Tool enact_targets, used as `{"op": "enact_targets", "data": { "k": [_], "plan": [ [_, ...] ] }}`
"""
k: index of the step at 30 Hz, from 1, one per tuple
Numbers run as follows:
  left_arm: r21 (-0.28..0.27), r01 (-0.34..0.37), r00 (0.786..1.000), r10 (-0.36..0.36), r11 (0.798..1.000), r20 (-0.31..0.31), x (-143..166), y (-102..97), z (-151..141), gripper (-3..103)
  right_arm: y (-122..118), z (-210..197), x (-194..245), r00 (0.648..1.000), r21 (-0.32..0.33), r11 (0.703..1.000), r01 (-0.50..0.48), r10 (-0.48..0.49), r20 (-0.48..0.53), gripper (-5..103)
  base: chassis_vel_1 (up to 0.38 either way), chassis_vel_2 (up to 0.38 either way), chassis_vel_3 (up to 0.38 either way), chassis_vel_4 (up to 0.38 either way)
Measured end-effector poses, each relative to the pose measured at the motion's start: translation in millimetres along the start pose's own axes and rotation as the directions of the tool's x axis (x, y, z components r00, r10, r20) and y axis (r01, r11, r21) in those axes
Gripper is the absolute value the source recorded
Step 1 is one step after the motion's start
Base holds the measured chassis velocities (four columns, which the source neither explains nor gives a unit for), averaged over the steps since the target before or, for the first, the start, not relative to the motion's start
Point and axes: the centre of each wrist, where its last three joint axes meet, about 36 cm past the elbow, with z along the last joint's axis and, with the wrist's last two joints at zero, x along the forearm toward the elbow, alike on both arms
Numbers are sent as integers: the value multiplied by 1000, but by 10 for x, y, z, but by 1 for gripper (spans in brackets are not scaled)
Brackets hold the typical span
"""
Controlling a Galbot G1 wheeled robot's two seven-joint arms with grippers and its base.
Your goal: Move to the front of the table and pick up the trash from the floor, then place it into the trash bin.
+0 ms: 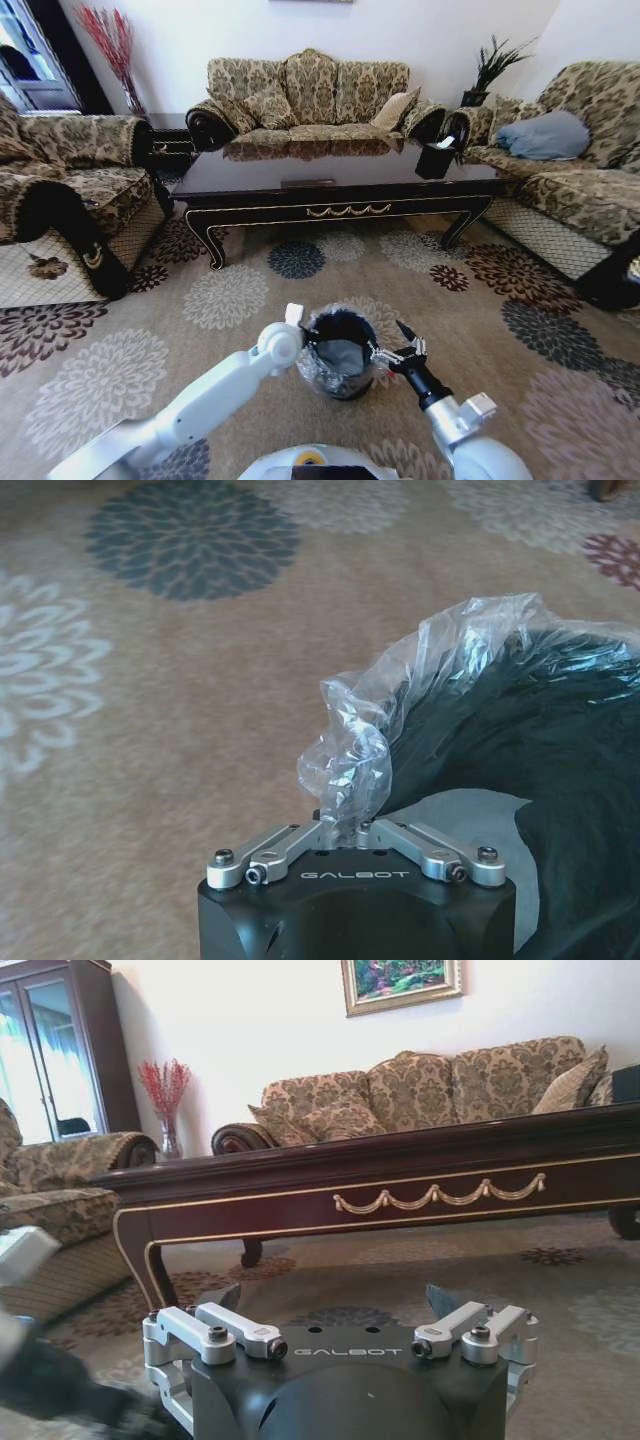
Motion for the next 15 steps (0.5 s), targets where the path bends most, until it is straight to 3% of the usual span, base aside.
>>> {"op": "enact_targets", "data": {
  "k": [9, 12, 15],
  "plan": [
    [64, 76, 996, -78, 995, 30, 170, 529, 35, 2, -373, 350, -81, 998, 74, 996, -41, 44, -46, 100, 0, 0, 0, 0],
    [106, 114, 993, -118, 988, 30, 249, 794, 100, 2, -578, 541, -103, 995, 99, 993, -58, 66, -80, 100, 0, 0, 0, 0],
    [129, 131, 991, -134, 983, 20, 263, 899, 182, 2, -694, 648, -100, 992, 111, 991, -68, 80, -101, 100, 0, 0, 0, 0]
  ]
}}
